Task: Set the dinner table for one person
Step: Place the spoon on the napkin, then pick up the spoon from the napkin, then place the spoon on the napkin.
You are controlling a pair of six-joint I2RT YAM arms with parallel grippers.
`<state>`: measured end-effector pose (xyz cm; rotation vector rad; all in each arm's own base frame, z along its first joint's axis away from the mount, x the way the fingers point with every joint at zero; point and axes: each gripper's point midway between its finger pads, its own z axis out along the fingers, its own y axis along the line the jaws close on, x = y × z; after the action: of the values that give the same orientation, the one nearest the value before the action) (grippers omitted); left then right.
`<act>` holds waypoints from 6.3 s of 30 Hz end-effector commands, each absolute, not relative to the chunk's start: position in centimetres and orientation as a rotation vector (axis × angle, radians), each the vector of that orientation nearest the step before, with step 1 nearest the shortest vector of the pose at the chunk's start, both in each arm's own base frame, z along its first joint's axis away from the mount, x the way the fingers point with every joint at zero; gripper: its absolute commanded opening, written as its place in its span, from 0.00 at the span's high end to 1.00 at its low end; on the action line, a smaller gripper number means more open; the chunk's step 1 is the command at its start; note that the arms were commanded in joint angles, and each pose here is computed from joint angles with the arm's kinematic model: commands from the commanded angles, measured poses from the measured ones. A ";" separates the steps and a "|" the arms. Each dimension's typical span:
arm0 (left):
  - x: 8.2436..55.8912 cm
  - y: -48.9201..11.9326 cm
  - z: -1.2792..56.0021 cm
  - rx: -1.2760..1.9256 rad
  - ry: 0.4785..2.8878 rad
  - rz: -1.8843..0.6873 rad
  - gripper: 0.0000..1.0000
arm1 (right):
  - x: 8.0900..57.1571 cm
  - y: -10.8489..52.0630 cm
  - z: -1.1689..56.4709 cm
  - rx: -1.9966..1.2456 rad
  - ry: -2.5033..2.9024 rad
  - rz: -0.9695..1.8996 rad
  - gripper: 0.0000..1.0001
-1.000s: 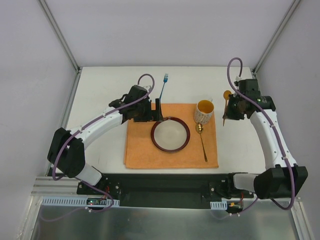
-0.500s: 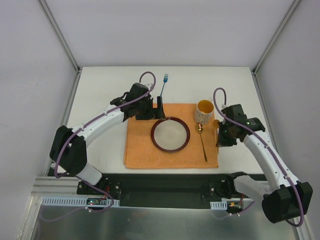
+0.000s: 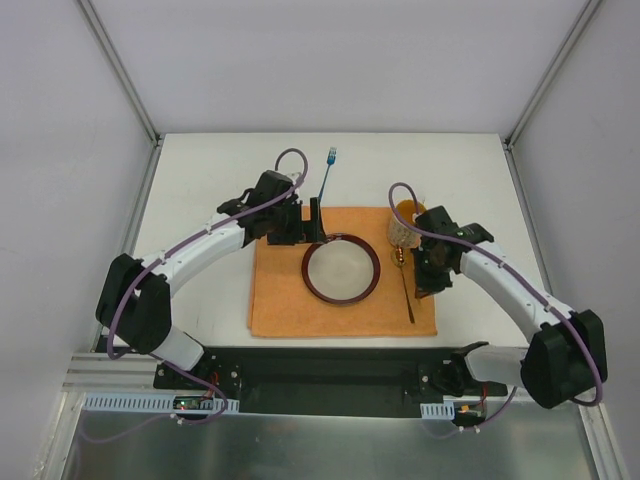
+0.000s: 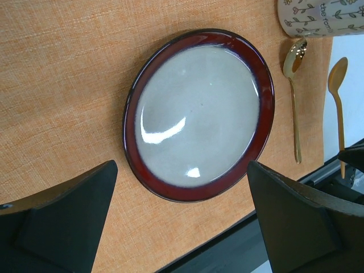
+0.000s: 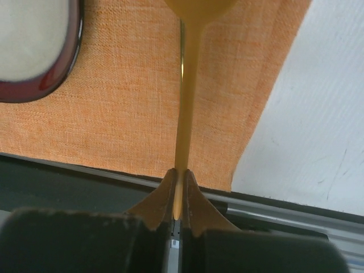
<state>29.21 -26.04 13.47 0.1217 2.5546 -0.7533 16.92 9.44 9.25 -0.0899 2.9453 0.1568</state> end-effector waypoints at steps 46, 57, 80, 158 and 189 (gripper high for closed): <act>30.6 -22.1 13.7 -0.087 2.530 -0.764 0.01 | 23.8 17.2 7.4 -0.211 2.935 0.337 0.67; 29.5 -21.4 13.9 -0.079 2.516 -0.755 0.01 | 26.7 17.6 8.5 -0.460 2.661 -0.094 0.64; 28.9 -21.4 14.4 -0.027 2.535 -0.765 0.01 | 26.5 17.9 6.3 -0.195 2.384 0.205 0.56; 28.1 -19.8 14.6 0.098 2.544 -0.649 0.00 | 23.8 11.5 7.1 0.020 2.481 -0.064 0.99; 29.3 -19.8 15.6 0.075 2.531 -0.618 0.01 | 24.6 12.8 4.4 0.019 2.617 -0.021 0.49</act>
<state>27.94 -19.67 13.49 0.0858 2.5875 -0.6153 23.66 12.06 2.44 0.0038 2.6513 -0.0772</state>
